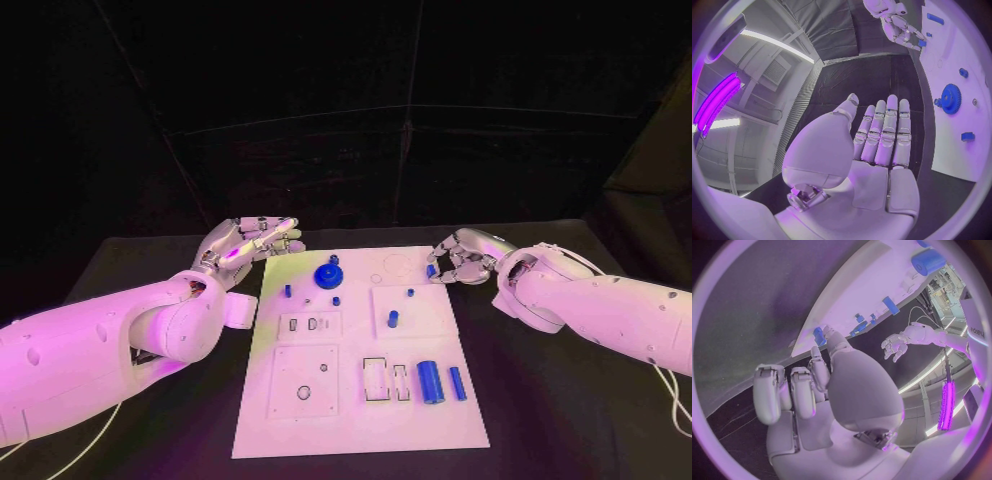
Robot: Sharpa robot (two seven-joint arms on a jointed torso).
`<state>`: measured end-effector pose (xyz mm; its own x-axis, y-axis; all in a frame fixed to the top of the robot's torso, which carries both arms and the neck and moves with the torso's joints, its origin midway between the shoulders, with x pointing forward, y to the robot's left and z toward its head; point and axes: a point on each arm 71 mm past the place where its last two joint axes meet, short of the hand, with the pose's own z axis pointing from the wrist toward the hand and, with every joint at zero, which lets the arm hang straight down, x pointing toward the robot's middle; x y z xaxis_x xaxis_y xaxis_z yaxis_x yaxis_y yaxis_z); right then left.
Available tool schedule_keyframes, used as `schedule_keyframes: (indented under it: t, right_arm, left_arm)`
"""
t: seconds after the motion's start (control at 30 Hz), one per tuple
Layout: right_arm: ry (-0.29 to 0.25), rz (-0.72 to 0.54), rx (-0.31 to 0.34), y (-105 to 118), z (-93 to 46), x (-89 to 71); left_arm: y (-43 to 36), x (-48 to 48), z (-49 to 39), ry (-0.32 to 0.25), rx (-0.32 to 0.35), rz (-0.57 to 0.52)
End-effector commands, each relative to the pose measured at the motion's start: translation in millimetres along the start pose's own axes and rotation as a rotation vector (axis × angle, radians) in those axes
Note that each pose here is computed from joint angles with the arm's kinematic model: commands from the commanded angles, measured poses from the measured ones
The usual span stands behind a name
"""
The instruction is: Assemble the parts on the task board
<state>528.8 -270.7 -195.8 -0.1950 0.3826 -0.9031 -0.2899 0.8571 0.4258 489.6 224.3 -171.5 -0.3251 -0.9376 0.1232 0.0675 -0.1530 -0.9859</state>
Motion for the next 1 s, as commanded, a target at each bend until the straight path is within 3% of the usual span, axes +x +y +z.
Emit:
schedule_keyframes:
  t: [0.03, 1.0]
  right_arm:
    - [-0.003, 0.008, 0.005, 1.3, 1.9, -0.1]
    - [-0.002, 0.019, 0.017, 2.6, 6.1, 2.2]
  left_arm:
    - [-0.9, 1.6, 0.5, 0.013, 0.006, -0.009]
    - [-1.0, 0.7, -0.1, 0.011, 0.005, -0.008]
